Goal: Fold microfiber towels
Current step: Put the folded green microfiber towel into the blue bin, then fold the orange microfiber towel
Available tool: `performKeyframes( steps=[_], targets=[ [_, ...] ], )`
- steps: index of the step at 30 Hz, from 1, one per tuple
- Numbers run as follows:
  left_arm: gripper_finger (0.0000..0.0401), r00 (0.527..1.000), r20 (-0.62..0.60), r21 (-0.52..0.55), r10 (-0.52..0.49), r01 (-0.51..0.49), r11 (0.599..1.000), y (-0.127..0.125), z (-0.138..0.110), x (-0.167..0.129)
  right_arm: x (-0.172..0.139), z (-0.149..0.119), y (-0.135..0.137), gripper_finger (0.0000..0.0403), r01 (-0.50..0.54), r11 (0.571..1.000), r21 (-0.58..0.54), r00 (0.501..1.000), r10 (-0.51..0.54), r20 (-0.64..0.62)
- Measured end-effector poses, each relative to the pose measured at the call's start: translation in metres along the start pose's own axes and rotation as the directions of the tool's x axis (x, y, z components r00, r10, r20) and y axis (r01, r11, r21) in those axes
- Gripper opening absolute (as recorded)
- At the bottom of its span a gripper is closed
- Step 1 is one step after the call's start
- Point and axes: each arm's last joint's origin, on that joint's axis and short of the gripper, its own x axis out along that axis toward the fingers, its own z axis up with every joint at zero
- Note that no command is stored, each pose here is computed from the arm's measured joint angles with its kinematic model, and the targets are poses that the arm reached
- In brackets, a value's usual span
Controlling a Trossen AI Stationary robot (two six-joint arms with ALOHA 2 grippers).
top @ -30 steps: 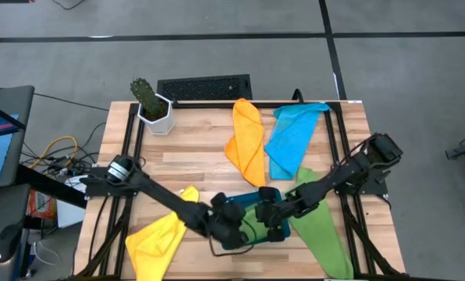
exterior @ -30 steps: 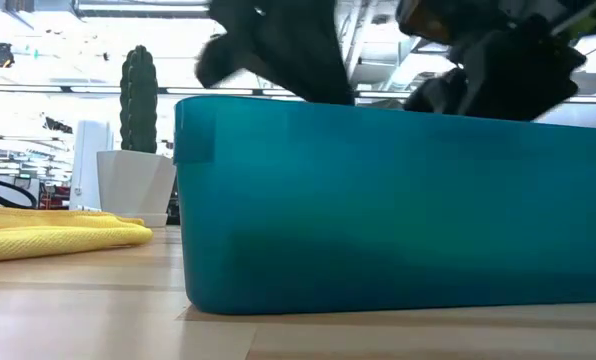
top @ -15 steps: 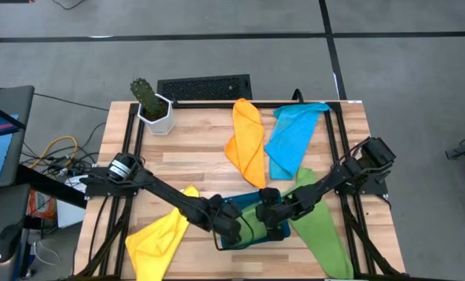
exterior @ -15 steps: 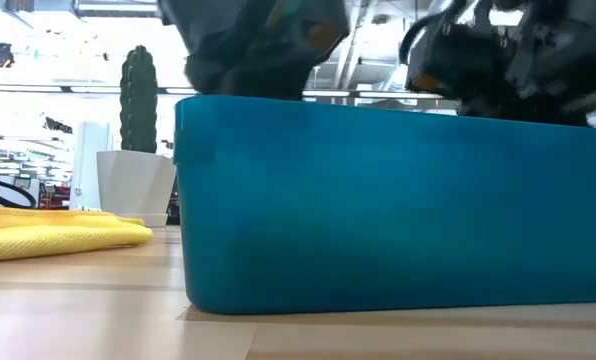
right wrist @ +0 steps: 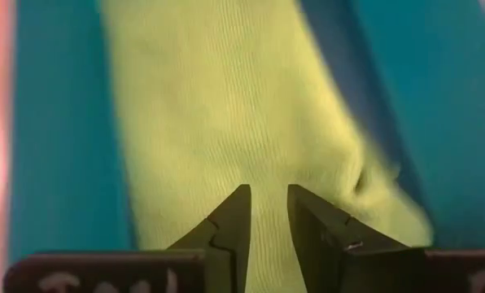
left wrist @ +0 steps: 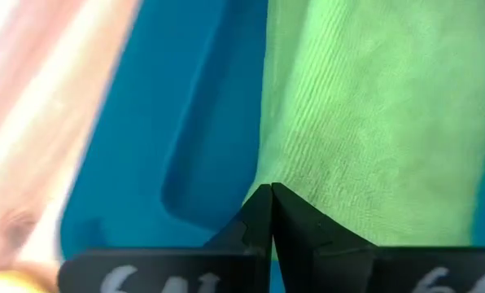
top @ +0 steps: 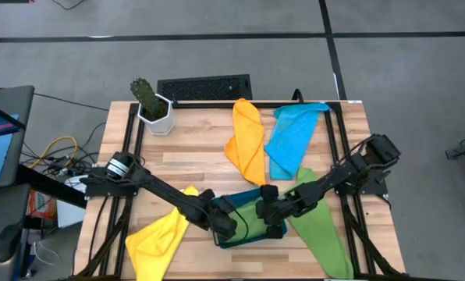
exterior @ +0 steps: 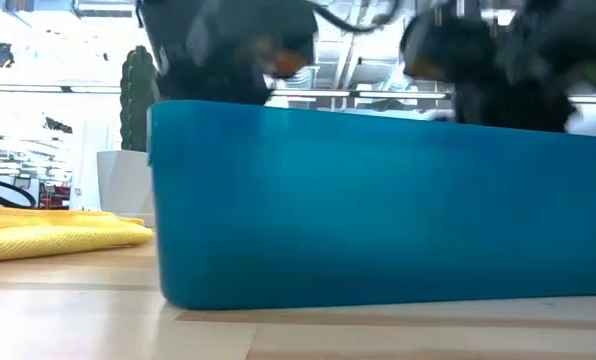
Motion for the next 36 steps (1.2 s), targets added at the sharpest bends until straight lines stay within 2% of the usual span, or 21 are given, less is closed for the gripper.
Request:
performKeyframes(
  steps=[3, 6, 10, 11, 14, 18, 22, 25, 30, 33, 36],
  targets=[
    [0.0000, 0.997, 0.076, -0.041, 0.005, -0.002, 0.999, 0.003, 0.005, -0.023, -0.016, 0.009, -0.002, 0.0107, 0.036, 0.999, -0.002, 0.996, -0.036, 0.078],
    [0.0000, 0.980, 0.200, -0.098, 0.001, 0.019, 0.995, 0.001, 0.011, -0.037, -0.018, 0.011, -0.004, 0.0107, 0.069, 0.997, -0.015, 0.993, -0.068, 0.099],
    [0.0000, 0.951, 0.274, -0.043, -0.144, 0.162, 0.986, -0.018, 0.018, -0.030, -0.006, 0.008, -0.008, 0.0107, 0.085, 0.996, -0.028, 0.994, -0.083, 0.069],
    [0.0000, 0.949, 0.261, -0.025, -0.175, 0.188, 0.982, -0.022, 0.018, -0.022, -0.001, 0.006, -0.009, 0.0107, 0.094, 0.995, -0.034, 0.995, -0.093, 0.047],
    [0.0000, 0.974, 0.170, -0.008, -0.152, 0.156, 0.988, -0.021, 0.012, 0.011, 0.011, 0.000, -0.010, 0.0107, 0.105, 0.993, -0.048, 0.994, -0.105, 0.001],
    [0.0000, 0.995, 0.076, -0.046, -0.061, 0.065, 0.997, -0.013, 0.007, 0.038, 0.024, -0.008, -0.010, 0.0107, 0.097, 0.994, -0.058, 0.994, -0.100, -0.053],
    [0.0000, 0.998, 0.049, -0.048, -0.027, 0.029, 0.998, -0.010, 0.005, 0.040, 0.023, -0.009, -0.006, 0.0107, 0.077, 0.996, -0.038, 0.995, -0.079, -0.057],
    [0.0000, 0.999, 0.037, -0.035, -0.035, 0.036, 0.999, -0.008, 0.005, 0.035, 0.011, -0.006, -0.004, 0.0107, 0.080, 0.997, -0.021, 0.996, -0.080, -0.031],
    [0.0000, 0.999, 0.036, 0.024, -0.036, 0.035, 0.999, -0.003, 0.008, 0.016, -0.027, 0.011, -0.011, 0.0107, 0.132, 0.991, 0.023, 0.986, -0.134, 0.098],
    [0.0000, 0.997, 0.067, 0.067, -0.035, 0.031, 0.997, 0.000, 0.013, 0.001, -0.051, 0.017, -0.018, 0.0107, 0.141, 0.989, 0.052, 0.978, -0.147, 0.148],
    [0.0000, 0.988, 0.152, 0.050, -0.029, 0.022, 0.999, 0.005, 0.020, -0.022, -0.064, 0.021, -0.026, 0.0107, 0.150, 0.986, 0.069, 0.972, -0.159, 0.172]
  ],
)
